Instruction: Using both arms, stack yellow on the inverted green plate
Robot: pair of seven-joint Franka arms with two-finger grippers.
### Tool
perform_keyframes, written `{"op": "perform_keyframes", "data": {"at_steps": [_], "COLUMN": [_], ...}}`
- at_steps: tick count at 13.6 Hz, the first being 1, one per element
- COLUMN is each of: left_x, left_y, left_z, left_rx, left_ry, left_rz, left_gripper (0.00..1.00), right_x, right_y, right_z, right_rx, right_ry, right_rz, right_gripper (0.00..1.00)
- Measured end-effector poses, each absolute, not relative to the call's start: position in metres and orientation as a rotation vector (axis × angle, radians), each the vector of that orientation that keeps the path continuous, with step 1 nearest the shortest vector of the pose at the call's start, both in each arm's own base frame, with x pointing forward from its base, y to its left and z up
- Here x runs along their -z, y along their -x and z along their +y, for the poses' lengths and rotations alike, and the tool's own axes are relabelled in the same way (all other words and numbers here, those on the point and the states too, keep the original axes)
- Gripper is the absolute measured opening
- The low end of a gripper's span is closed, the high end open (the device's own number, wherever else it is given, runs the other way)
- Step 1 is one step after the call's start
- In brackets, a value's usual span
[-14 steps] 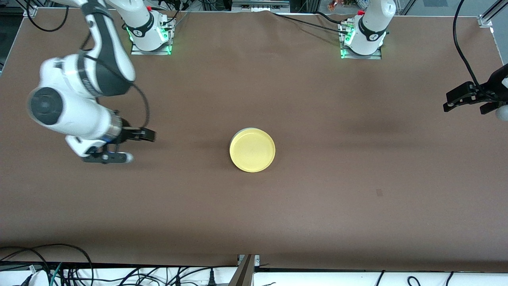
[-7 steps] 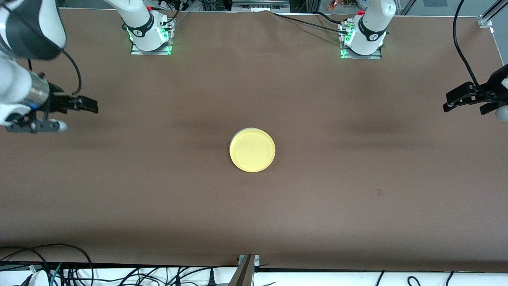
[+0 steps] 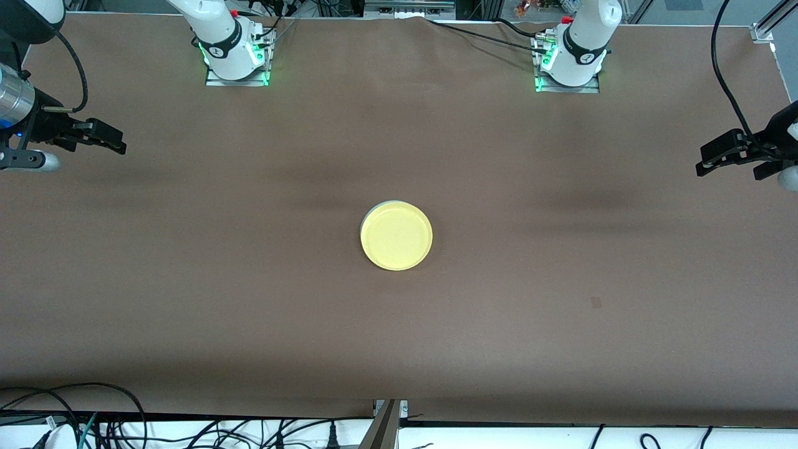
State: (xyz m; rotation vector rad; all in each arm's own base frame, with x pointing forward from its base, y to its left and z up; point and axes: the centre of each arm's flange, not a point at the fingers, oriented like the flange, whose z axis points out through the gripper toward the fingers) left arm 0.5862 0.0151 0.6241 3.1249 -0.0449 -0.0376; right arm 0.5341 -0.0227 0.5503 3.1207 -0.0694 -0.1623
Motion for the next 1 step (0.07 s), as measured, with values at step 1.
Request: {"op": "perform_keyframes", "data": {"at_steps": [1], "left_x": [-0.6241], "left_y": [-0.5862], "left_z": [0.0151], "left_rx": [0.037], "left_ry": [-3.125], "left_rz": [-0.045], "left_gripper": [1.0], "right_x": [-0.5541], "right_y": [-0.5333], "right_z": [-0.0228], "right_rx": [0.145], "right_ry": [-3.122], "right_rz": [-0.069], "right_gripper": [1.0]}}
